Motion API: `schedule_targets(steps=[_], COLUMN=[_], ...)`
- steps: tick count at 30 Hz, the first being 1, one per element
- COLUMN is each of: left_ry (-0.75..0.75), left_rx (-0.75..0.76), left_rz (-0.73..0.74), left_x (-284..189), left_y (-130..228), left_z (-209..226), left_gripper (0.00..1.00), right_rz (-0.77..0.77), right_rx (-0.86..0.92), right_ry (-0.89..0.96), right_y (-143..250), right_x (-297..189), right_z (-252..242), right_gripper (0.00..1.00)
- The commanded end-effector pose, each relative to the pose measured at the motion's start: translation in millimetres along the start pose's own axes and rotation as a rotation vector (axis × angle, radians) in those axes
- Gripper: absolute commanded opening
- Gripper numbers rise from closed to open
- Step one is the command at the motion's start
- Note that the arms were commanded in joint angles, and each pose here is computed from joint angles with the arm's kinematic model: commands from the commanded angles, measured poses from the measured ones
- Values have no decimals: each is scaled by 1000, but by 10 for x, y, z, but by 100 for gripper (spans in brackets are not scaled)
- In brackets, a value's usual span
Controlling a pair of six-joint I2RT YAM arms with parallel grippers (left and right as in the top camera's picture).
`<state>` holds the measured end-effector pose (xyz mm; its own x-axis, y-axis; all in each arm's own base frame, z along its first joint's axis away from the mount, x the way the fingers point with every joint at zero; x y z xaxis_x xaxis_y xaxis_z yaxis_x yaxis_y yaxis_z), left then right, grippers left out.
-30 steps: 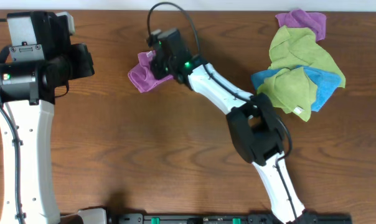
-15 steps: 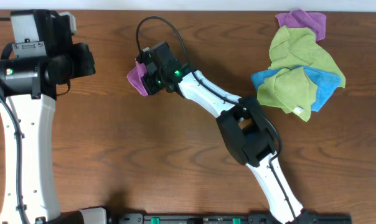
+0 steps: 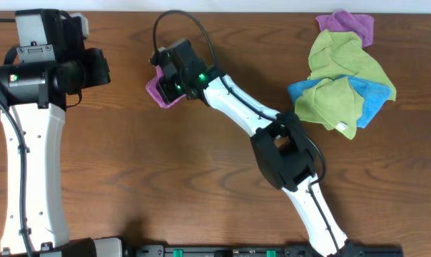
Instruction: Fold the cloth
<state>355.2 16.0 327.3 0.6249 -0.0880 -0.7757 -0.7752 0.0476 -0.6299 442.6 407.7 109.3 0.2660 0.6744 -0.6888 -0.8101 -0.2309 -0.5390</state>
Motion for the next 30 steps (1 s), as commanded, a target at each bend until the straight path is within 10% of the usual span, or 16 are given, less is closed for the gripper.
schedule_targets(steps=[1,6,12,17,30], left_ry=[-5,69,319,395,613], left_rx=[8,-16,-76,-155,-454], left_rz=[-6,-11,-19,-46,-120], left_x=[40,273,917,1217,1706], left_y=[-14,79,507,770,950], left_z=[26,29,-188,-260,-267], left_gripper=[12,16,52,95,95], right_rz=[-88,-125,-49,14,65], right_rx=[-125,-127,2,47,93], right_ry=[-51,89,149,182,233], right_y=[-393,-642,-557,-444,-376], right_x=[-364,-707,-860,-925,-1115], right_z=[305,78,-370,-538,-912], right_gripper=[1,1,3,53,82])
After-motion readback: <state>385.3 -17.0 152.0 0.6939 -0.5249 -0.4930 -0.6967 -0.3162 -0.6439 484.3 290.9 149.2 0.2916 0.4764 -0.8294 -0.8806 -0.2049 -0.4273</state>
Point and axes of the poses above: each gripper's point midway between its finger pads, its own x axis out along the fingers, its own z axis along the line the jaws close on, y = z × x, the point moved 5 cm from there along -x, back along the fingers, and after that the axes turned 14 degrees about x, right-handed, at the moved point
